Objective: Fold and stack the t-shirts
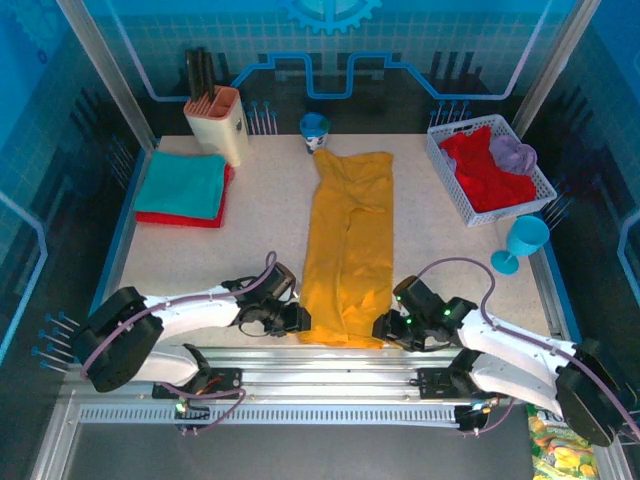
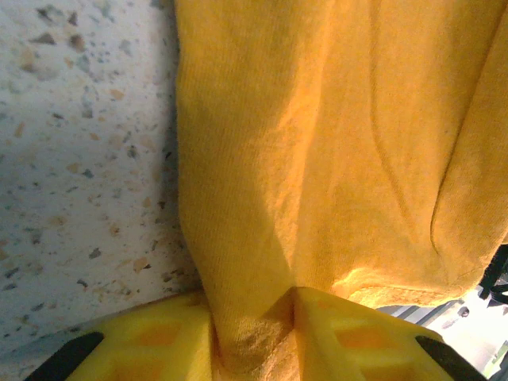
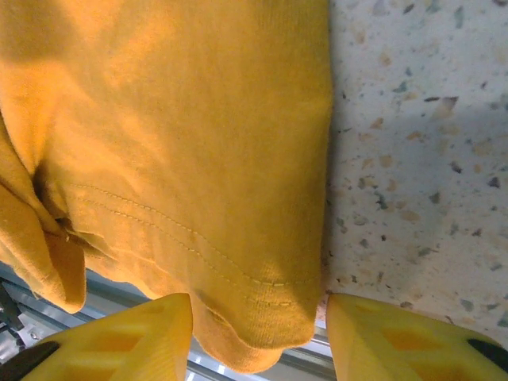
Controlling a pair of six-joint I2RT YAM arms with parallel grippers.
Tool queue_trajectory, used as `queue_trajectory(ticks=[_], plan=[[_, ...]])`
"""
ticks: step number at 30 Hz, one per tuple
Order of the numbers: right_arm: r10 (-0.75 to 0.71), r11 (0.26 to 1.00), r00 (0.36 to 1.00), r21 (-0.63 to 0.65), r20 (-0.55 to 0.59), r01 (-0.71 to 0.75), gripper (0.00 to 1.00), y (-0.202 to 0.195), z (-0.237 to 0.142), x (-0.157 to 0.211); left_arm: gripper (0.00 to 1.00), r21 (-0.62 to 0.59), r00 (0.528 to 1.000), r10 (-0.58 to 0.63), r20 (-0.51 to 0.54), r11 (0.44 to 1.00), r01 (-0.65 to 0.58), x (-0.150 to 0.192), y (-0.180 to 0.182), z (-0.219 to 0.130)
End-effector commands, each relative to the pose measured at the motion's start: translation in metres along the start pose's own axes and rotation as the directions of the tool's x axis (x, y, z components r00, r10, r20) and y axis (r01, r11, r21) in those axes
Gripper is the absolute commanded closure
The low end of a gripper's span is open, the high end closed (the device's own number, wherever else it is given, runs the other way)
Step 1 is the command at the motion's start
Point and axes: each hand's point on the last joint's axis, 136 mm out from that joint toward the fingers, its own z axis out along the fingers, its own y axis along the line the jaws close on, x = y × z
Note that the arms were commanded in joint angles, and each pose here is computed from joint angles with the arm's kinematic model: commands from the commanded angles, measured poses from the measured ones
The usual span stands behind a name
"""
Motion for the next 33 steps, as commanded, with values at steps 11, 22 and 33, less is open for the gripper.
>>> queue_trajectory(ticks=[11, 22, 33], plan=[[-0.056, 0.995, 0.998, -0.082, -0.003, 0.055, 0.59, 0.028, 0.006, -0.001, 0.75, -0.001, 1.000, -0.011, -0.022, 1.000, 0.011, 0.006, 0.002, 0.003], [-0.094, 0.991, 0.996, -0.094, 0.007, 0.094, 0.63, 0.039, 0.001, -0.004, 0.77, 0.003, 1.000, -0.004, -0.018, 1.000, 0.004, 0.005, 0.000, 0.002], [-0.131, 0.984, 0.991, -0.120, 0.004, 0.130, 0.62, 0.037, 0.013, -0.002, 0.77, 0.011, 1.000, 0.000, -0.012, 1.000, 0.000, 0.004, -0.003, 0.001]])
